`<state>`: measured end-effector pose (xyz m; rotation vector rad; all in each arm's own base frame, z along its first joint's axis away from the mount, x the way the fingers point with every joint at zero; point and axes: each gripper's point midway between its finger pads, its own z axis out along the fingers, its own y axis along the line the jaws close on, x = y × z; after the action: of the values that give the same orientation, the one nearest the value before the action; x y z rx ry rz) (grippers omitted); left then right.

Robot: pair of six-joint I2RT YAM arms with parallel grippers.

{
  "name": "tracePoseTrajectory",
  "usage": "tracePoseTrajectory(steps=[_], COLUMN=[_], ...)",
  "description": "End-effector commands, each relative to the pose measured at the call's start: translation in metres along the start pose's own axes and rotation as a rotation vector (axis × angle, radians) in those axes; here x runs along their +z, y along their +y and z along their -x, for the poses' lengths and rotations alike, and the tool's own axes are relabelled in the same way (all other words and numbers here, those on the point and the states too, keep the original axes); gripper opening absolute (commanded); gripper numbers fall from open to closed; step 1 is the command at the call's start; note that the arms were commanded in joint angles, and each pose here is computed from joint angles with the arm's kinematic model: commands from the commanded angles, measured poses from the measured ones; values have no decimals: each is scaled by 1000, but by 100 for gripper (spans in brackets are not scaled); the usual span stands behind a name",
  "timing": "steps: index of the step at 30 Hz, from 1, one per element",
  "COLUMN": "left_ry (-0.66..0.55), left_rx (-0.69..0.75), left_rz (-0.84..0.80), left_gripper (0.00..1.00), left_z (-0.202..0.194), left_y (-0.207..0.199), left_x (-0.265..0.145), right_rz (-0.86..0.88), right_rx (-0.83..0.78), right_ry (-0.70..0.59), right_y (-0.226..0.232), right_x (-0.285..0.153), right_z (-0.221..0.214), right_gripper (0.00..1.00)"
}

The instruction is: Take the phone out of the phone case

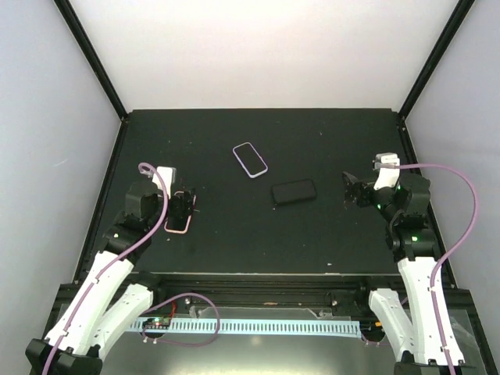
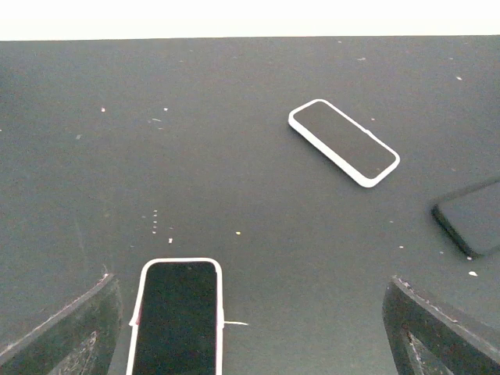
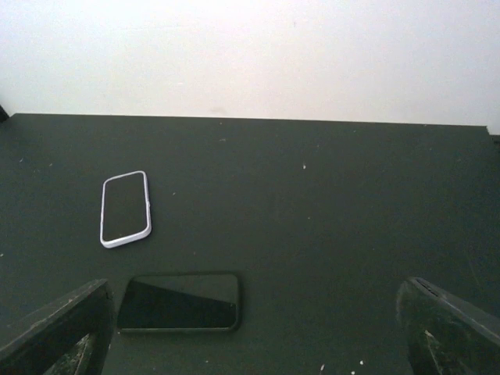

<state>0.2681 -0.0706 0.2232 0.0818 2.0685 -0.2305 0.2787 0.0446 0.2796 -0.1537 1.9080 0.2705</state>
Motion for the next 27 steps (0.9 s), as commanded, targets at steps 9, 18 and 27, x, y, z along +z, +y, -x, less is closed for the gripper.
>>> tracePoseTrajectory(steps=[9,18,27], left_ry=[53,68,99], left_rx=[-50,-51,-59], left_rz=[-161,-171,-171], left_gripper=[94,96,99], left_z=[-13,-16,-21], left_y=[-25,-26,-26], left_x=[-6,-7,-4], right_rz=[209,325,331], right_rx=[-185,-226,-258], right_ry=[135,344,523], right_y=[27,57,127], right_x=[12,105,234], right_z=[-24,-23,-49], right_gripper=[99,98,100])
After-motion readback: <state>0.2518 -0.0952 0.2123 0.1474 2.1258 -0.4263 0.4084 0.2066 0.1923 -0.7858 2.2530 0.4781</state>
